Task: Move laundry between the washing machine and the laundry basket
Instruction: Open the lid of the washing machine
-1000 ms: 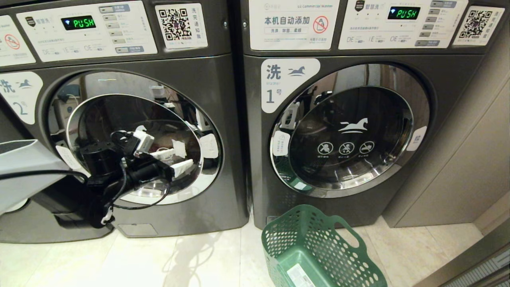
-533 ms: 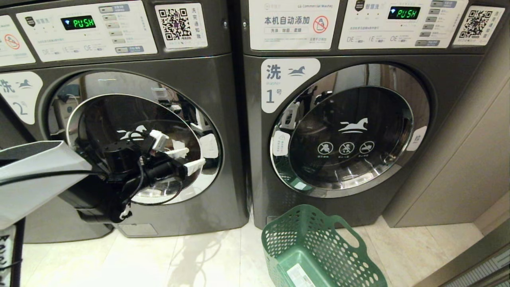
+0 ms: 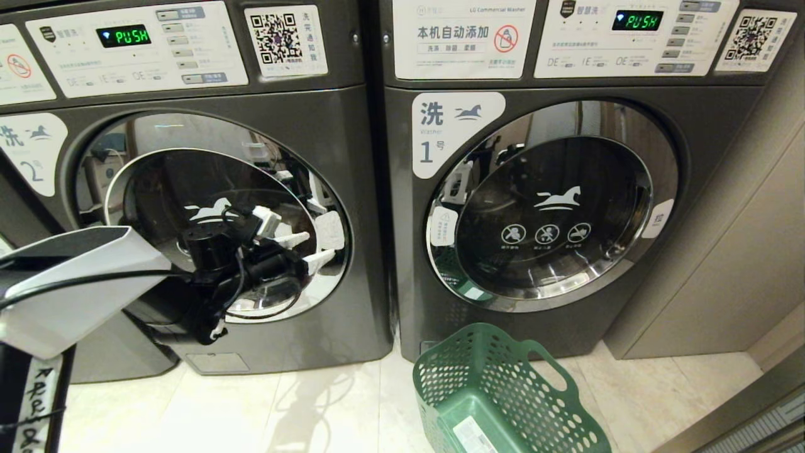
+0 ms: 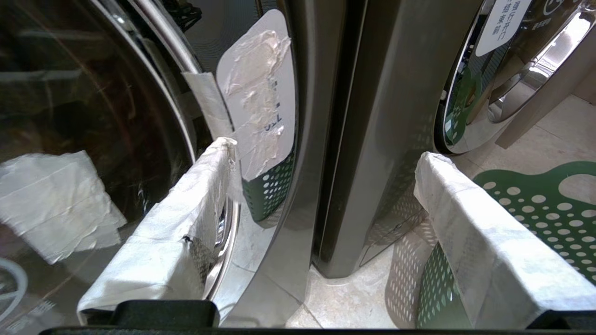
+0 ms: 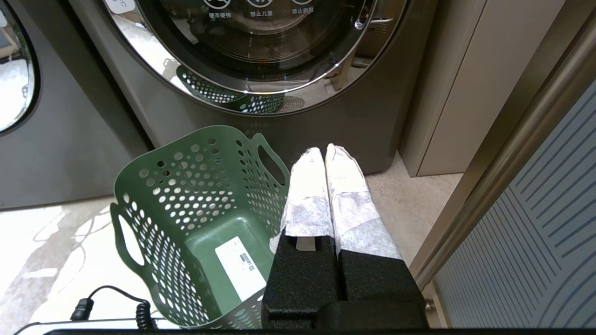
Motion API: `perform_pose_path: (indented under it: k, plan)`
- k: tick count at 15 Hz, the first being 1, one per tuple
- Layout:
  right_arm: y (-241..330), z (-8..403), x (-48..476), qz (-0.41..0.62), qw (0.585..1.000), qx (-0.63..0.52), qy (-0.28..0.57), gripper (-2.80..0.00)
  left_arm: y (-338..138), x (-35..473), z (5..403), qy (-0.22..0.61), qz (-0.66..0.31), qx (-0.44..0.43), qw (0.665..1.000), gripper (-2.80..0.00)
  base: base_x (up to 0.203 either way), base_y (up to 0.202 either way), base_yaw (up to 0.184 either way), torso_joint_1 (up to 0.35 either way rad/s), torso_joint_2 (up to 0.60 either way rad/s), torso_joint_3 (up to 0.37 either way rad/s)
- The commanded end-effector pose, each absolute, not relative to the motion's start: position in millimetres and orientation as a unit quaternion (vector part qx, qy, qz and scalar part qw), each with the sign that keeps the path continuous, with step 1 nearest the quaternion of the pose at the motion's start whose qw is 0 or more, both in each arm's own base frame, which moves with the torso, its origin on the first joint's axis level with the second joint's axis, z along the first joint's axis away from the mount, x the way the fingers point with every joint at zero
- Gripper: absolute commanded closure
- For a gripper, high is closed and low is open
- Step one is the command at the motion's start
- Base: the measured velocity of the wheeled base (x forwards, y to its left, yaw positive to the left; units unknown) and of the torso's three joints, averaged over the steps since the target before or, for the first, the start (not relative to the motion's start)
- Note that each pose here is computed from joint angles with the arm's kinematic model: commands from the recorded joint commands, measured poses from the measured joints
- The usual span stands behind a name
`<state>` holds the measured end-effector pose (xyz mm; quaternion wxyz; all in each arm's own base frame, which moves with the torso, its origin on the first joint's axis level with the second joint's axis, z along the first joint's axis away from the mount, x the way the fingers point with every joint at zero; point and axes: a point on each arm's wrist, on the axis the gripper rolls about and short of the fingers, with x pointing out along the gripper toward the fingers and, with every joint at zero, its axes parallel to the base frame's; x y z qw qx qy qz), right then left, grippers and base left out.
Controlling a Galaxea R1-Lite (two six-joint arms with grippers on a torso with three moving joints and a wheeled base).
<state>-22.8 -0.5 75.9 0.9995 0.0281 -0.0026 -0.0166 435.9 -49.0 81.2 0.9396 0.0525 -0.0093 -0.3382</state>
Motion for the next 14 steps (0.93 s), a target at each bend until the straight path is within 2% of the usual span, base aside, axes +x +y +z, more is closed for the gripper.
perform_pose_path:
  k: [1, 14]
  plan:
    - [-0.6, 76.0, -22.7, -0.017, 0.999, 0.028, -0.002, 0.00, -51.1, 444.8, 78.5, -0.019, -0.337, 0.055, 0.940, -2.80, 0.000, 0.000, 0.000, 0.000, 0.00, 0.000]
    - [-0.6, 76.0, -22.7, -0.017, 0.999, 0.028, -0.002, 0.00, -56.4, 471.1, 67.0, -0.018, -0.326, 0.054, 0.944, -2.80, 0.000, 0.000, 0.000, 0.000, 0.00, 0.000]
